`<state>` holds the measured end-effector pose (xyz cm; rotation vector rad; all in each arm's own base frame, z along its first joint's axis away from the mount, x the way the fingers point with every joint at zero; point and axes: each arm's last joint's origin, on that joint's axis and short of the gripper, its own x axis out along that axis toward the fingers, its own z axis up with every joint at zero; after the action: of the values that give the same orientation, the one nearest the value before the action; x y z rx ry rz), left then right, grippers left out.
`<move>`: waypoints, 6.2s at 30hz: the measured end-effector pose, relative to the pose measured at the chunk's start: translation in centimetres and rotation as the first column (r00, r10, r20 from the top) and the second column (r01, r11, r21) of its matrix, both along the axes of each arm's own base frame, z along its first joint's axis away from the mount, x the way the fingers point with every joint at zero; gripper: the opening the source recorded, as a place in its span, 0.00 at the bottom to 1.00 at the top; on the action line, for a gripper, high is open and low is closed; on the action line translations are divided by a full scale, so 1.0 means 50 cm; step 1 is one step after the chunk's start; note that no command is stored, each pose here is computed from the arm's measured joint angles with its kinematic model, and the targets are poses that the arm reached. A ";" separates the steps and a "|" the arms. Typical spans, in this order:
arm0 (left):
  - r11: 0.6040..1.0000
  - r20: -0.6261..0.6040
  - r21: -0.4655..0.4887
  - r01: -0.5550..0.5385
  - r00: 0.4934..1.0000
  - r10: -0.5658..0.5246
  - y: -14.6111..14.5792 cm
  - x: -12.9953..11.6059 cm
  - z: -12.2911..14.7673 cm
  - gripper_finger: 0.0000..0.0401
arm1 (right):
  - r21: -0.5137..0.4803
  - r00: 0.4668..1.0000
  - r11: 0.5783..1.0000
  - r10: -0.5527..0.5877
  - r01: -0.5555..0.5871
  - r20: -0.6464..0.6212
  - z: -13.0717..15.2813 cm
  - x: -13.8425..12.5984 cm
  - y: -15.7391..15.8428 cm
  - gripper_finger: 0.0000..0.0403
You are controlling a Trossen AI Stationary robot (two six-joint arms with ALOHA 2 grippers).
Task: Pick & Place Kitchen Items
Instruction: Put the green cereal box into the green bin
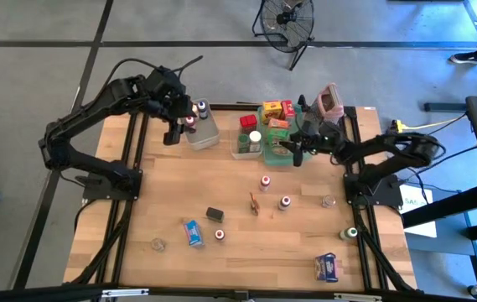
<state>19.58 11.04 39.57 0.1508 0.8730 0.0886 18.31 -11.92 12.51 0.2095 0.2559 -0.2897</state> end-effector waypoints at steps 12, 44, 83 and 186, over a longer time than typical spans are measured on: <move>1.000 -0.007 -0.003 0.001 1.000 -0.001 -0.001 -0.001 -0.001 0.53 | 0.005 0.999 1.000 -0.002 0.002 -0.035 -0.010 0.049 -0.037 0.32; 1.000 -0.011 0.011 0.012 1.000 -0.012 0.000 -0.001 -0.001 0.53 | -0.112 0.993 0.989 -0.105 0.099 -0.053 0.016 0.065 -0.075 0.47; 1.000 -0.009 0.004 0.003 1.000 -0.003 0.000 -0.001 -0.001 0.53 | -0.022 0.972 0.981 -0.193 0.192 -0.131 0.002 0.062 -0.079 0.56; 1.000 -0.005 -0.009 -0.007 1.000 0.006 -0.001 -0.001 -0.001 0.53 | -0.104 0.993 0.989 -0.100 0.107 0.068 0.010 0.096 -0.076 0.37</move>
<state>19.53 11.01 39.54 0.1394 0.8787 0.0902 23.13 -15.74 13.03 0.1256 0.1671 -0.3984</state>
